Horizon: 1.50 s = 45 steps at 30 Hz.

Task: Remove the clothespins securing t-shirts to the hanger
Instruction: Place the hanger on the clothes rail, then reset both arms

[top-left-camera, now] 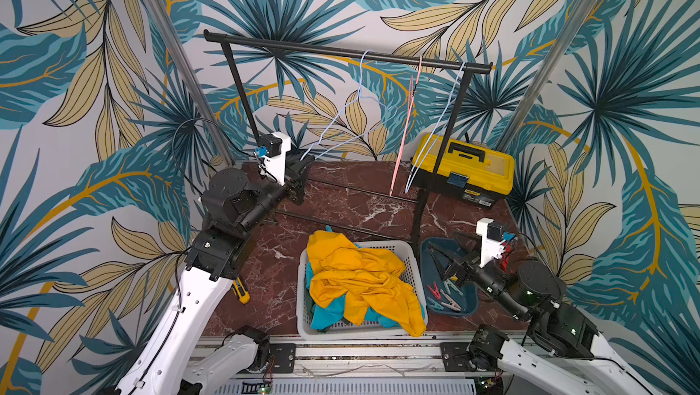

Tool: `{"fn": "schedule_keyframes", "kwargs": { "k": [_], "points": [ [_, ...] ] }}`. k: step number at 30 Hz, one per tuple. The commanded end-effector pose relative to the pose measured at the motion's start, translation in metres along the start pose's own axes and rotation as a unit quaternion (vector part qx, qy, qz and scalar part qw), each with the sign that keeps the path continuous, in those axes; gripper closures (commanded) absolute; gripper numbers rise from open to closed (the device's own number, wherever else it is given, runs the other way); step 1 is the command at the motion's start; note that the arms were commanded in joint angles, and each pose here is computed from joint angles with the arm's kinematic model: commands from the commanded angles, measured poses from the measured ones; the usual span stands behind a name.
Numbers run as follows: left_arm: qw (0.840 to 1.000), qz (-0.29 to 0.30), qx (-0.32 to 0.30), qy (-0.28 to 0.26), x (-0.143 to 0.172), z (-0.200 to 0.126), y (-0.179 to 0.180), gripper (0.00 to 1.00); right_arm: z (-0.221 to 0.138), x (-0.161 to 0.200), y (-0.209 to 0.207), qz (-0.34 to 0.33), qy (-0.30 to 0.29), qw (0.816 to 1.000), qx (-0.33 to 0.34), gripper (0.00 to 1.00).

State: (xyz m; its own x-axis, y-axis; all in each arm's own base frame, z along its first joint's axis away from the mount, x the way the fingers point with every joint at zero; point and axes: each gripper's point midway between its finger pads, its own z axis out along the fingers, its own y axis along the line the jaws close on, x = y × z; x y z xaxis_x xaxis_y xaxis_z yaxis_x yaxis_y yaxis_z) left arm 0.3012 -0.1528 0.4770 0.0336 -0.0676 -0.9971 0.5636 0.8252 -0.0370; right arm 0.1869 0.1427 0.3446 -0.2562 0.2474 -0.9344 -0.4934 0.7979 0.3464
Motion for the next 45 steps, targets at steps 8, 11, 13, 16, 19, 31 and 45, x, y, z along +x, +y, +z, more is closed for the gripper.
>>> {"fn": "schedule_keyframes", "kwargs": {
  "k": [8, 11, 13, 16, 19, 31, 45],
  "points": [
    [0.998, -0.050, -0.011, 0.039, 0.048, 0.002, 0.006, 0.00, 0.005, 0.006, 0.001, 0.004, 0.000, 1.000, -0.006, 0.01],
    [0.995, -0.061, -0.036, 0.066, 0.074, 0.007, 0.017, 0.01, 0.006, 0.010, 0.000, 0.003, 0.002, 1.000, -0.004, 0.00],
    [0.992, -0.068, -0.066, 0.087, 0.096, 0.010, 0.028, 0.01, 0.007, 0.012, -0.001, 0.003, 0.003, 1.000, -0.003, 0.01],
    [0.983, -0.066, -0.115, 0.124, 0.133, 0.012, 0.048, 0.01, 0.007, 0.015, -0.004, 0.001, 0.005, 1.000, 0.001, 0.00],
    [0.971, -0.071, -0.159, 0.163, 0.169, 0.015, 0.066, 0.00, 0.006, 0.019, -0.008, 0.000, 0.006, 1.000, 0.009, 0.00],
    [0.900, -0.136, -0.370, 0.184, 0.262, -0.035, 0.185, 0.00, -0.008, 0.024, -0.043, 0.010, 0.000, 0.996, 0.093, 0.00],
    [0.905, -0.078, -0.388, 0.154, 0.328, -0.057, 0.232, 0.00, -0.023, 0.030, -0.091, 0.005, -0.010, 0.973, 0.230, 0.01]
  ]
}}
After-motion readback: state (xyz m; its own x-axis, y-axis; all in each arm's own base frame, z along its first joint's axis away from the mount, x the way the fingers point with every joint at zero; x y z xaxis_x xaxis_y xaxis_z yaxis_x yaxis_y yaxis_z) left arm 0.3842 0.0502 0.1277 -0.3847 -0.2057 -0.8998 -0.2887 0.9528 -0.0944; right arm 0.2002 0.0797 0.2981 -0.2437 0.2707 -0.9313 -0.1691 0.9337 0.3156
